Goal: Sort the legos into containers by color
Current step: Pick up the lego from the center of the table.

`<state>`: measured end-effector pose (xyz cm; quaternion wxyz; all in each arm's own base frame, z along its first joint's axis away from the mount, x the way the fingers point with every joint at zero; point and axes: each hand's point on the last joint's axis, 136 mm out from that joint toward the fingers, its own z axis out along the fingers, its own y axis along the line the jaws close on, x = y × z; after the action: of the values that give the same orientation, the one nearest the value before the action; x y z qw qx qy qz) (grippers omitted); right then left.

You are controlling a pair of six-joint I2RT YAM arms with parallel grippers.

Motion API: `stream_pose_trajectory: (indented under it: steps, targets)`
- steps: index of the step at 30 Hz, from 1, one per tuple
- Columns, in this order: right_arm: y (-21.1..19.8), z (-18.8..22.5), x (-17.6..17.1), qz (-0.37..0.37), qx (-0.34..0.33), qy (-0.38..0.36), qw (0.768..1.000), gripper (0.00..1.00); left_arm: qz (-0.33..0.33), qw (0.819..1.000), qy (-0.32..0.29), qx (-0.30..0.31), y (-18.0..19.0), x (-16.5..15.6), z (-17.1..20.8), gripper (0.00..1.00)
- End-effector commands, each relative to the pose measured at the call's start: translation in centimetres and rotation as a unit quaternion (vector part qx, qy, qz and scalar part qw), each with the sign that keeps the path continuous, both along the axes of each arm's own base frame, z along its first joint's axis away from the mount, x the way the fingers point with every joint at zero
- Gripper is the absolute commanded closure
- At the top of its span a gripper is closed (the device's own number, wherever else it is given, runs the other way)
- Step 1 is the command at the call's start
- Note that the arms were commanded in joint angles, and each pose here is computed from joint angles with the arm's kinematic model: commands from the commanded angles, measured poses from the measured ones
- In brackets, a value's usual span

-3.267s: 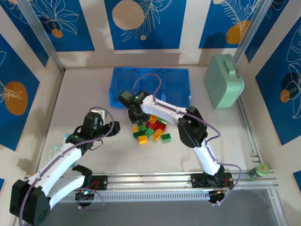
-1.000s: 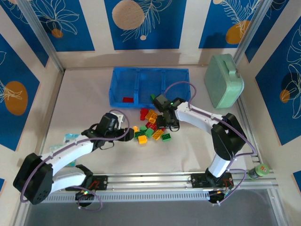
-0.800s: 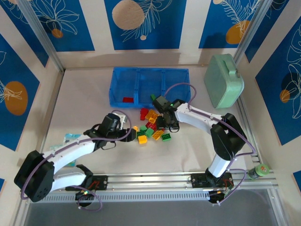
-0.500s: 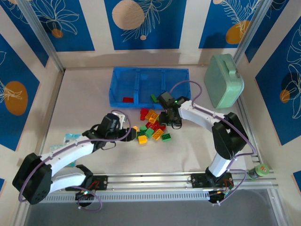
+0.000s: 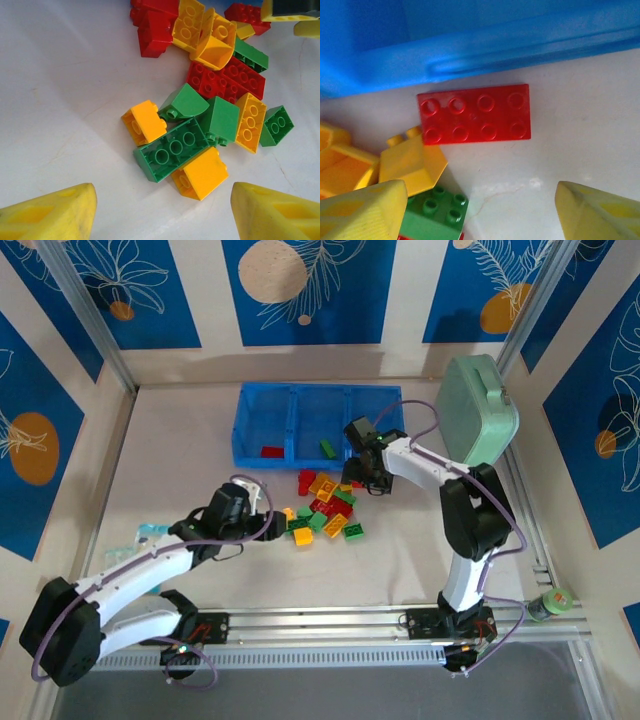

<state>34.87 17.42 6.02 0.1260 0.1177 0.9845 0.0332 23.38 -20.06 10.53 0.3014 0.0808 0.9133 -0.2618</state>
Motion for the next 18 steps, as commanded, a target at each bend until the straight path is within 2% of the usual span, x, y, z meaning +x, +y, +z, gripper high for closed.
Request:
stream_pose_trajectory:
  steps: [1, 18]
  targets:
    - [0.3, 0.3, 1.7, -0.024, 0.007, -0.017, 1.0, 0.21, 0.005, 1.0, 0.002, 0.015, 0.7, -0.6, -0.6, 0.28]
    - [0.1, -3.3, 2.4, -0.031, -0.009, 0.004, 0.999, 0.22, 0.003, 1.0, 0.0, 0.021, 0.7, -0.4, -0.5, 0.28]
